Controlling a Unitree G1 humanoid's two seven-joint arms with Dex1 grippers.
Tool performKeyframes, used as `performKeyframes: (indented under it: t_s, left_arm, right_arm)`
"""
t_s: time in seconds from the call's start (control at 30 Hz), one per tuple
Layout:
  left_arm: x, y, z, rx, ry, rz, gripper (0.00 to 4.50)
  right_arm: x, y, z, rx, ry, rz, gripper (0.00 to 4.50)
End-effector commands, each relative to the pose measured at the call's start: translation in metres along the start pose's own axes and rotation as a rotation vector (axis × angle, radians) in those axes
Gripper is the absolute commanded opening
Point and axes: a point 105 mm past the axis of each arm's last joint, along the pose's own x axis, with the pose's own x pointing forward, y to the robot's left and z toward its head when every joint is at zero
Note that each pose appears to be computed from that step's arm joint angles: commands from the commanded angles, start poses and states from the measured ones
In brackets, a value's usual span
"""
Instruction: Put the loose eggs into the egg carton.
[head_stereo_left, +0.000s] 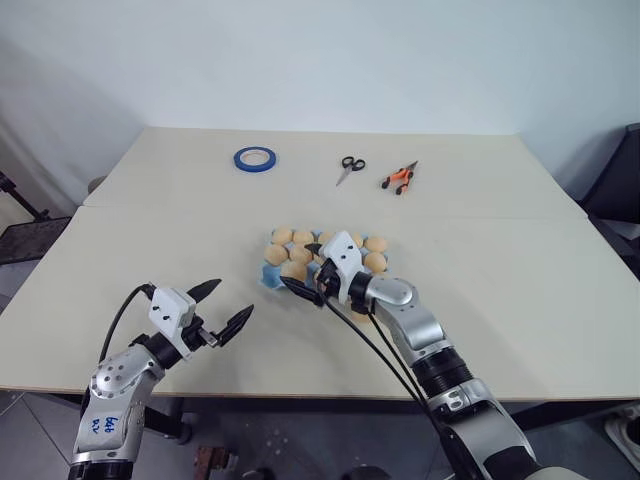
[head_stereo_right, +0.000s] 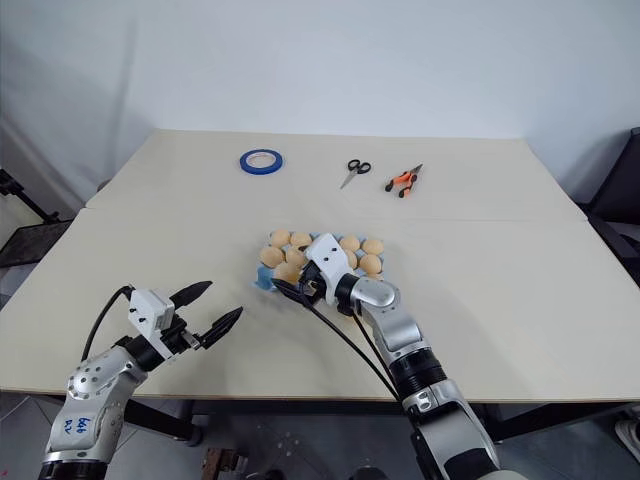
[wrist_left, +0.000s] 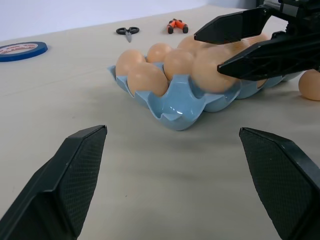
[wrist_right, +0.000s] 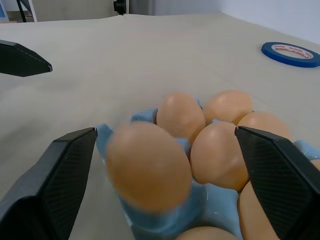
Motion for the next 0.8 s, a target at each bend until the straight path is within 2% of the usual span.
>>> performKeyframes:
  t_s: [0.03, 0.13, 0.3, 0.47, 0.53, 0.67, 0.8]
  left_arm:
    - [0.004, -0.002, 0.019, 0.027, -0.059, -0.022, 4.50]
    - [0.006, -0.005, 0.020, 0.028, -0.062, -0.043, 4.50]
    - [0.010, -0.011, 0.020, 0.036, -0.052, -0.105, 4.50]
    - [0.015, -0.031, 0.014, 0.030, -0.020, -0.250, 4.50]
    - [0.016, -0.037, 0.012, 0.040, -0.004, -0.296, 4.50]
    - [0.021, -0.041, 0.011, 0.036, 0.006, -0.390, 4.50]
    - [0.027, -0.049, 0.011, 0.048, 0.010, -0.479, 4.50]
  right_arm:
    - [-0.005, -0.002, 0.037, -0.044, -0.119, 0.002, 4.45]
    - [-0.025, -0.003, 0.044, -0.066, -0.156, 0.022, 4.45]
    - [-0.083, -0.013, 0.028, -0.080, -0.136, 0.007, 4.45]
    - [-0.154, -0.018, 0.001, -0.075, -0.006, -0.054, 4.45]
    - [-0.171, -0.018, -0.003, -0.071, 0.023, -0.081, 4.45]
    - [-0.220, -0.024, -0.020, -0.057, 0.100, -0.222, 4.45]
    - [-0.246, -0.026, -0.038, -0.025, 0.136, -0.302, 4.45]
